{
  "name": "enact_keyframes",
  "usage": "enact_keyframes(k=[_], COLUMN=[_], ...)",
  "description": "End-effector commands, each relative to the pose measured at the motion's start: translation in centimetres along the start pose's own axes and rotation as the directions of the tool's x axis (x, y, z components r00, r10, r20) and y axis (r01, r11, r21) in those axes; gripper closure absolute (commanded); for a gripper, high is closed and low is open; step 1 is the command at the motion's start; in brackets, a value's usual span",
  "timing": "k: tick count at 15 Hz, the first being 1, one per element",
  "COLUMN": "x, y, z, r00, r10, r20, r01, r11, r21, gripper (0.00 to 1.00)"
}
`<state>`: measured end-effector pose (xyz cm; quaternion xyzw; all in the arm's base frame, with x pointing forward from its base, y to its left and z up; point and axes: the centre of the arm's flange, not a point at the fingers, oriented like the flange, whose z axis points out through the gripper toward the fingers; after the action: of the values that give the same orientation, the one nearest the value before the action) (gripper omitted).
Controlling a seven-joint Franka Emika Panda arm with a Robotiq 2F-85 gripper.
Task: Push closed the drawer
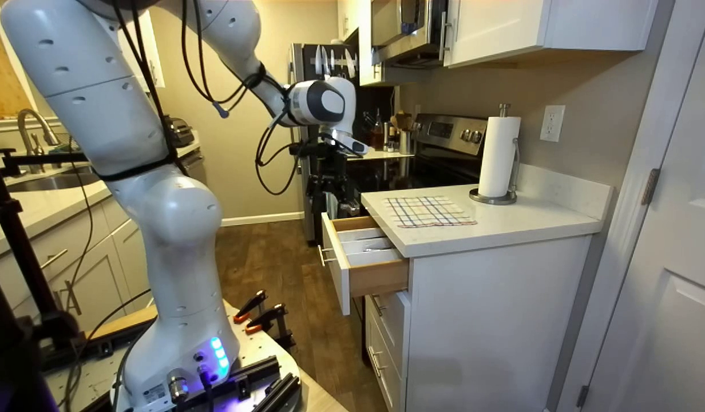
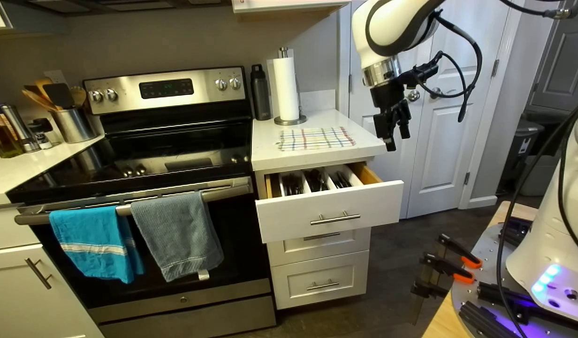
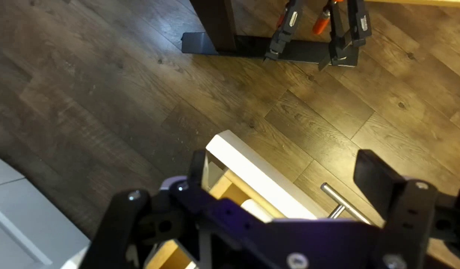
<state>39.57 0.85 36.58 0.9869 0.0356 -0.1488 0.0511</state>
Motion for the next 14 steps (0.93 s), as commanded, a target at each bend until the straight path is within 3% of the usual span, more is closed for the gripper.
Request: enact_keyframes(k=[1, 3, 6, 10, 11, 12, 14], x=[-1.4, -1.9, -2.6, -2.8, -2.5, -2.6, -2.7], y=[-6.3, -9.2, -12.3, -15.0, -14.9, -15.4, -15.6], z=[1.4, 2.1, 3.2, 4.3, 3.3, 3.6, 3.8], r00=[0.992, 0.977, 0.935, 0.855, 0.889, 0.875, 0.867], r10=[-0.119, -0.213, -0.354, -0.517, -0.457, -0.484, -0.497], r20=[-0.029, -0.011, 0.001, -0.044, -0.015, -0.024, -0.025], r01=[0.112, 0.203, 0.33, 0.435, 0.407, 0.423, 0.432], r11=[0.979, 0.945, 0.871, 0.761, 0.805, 0.786, 0.776], r21=[-0.17, -0.256, -0.365, -0.481, -0.433, -0.45, -0.459], gripper=[0.0, 0.0, 0.0, 0.0, 0.0, 0.0, 0.0])
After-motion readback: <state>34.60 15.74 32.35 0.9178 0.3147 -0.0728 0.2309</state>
